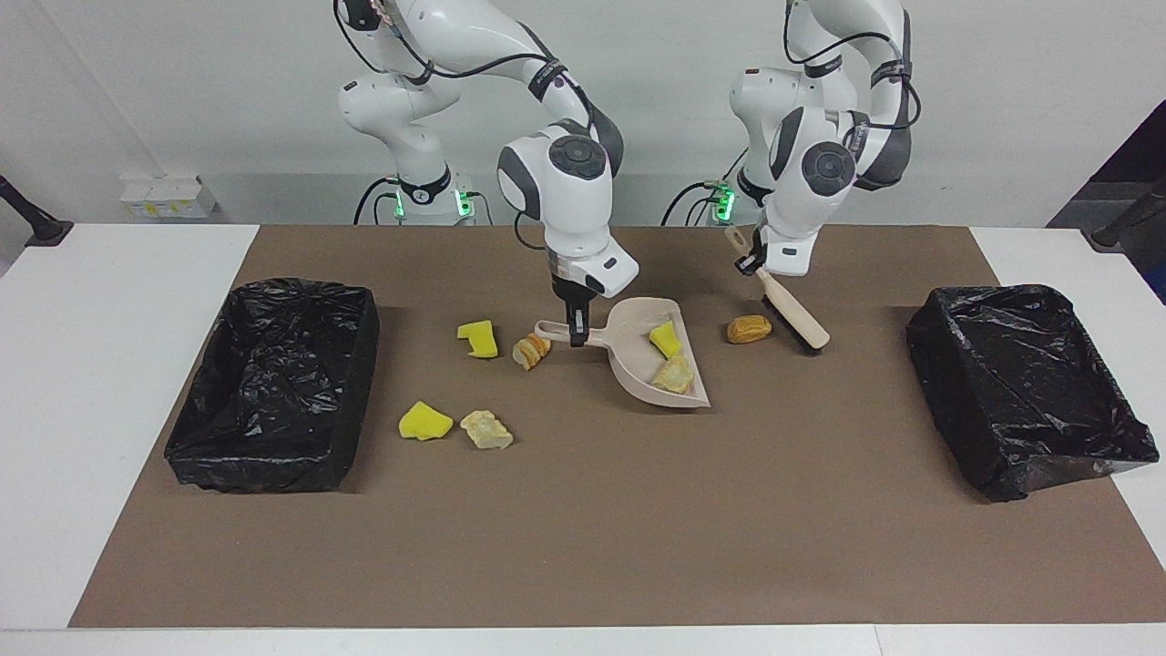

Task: Sweep and dump trash in bin

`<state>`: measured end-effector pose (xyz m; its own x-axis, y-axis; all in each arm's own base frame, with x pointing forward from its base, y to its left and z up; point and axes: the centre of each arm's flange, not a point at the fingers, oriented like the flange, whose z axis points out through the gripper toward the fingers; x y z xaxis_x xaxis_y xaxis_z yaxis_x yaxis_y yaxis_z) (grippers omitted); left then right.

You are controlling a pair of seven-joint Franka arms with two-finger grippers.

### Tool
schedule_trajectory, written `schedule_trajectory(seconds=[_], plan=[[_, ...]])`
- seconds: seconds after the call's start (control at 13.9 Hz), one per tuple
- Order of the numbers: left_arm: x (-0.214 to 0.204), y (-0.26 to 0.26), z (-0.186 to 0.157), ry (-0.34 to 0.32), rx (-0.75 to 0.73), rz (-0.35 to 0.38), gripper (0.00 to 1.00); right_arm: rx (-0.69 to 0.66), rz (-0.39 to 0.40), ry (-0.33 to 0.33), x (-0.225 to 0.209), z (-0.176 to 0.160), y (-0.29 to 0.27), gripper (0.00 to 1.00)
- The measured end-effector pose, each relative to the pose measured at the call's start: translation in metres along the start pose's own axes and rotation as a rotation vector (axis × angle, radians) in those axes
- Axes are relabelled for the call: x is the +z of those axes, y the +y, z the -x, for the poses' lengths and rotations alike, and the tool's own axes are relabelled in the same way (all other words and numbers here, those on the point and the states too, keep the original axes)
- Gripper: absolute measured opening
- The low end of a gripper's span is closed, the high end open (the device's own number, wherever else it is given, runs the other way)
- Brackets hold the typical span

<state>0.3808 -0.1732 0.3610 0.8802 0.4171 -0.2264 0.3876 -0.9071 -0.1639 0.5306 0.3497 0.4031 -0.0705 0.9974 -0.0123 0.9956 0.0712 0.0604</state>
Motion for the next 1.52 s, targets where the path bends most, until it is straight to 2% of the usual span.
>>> schedule_trajectory(seconds=[0.43,0.79,1.01,1.23,1.37,1.52], plan=[[0.000,0.027,0.020,-0.002,0.274,0.103,0.26,0.000,-0.003,-0.002,0.002,0.001,-0.001,0.32],[-0.005,0.039,0.023,0.015,0.328,0.164,0.26,-0.016,-0.004,-0.005,0.003,0.010,0.004,0.32],[-0.030,0.061,0.028,0.039,0.360,0.220,0.26,-0.022,-0.004,-0.005,0.003,0.012,0.005,0.32],[-0.040,0.102,0.054,0.056,0.427,0.294,0.26,-0.054,-0.010,-0.006,0.006,0.018,0.007,0.32],[-0.038,0.118,0.072,0.061,0.466,0.298,0.26,-0.055,-0.018,-0.005,0.011,0.025,0.009,0.32],[-0.054,0.116,0.065,0.071,0.453,0.320,0.26,-0.049,-0.017,0.002,0.012,0.026,0.011,0.32]])
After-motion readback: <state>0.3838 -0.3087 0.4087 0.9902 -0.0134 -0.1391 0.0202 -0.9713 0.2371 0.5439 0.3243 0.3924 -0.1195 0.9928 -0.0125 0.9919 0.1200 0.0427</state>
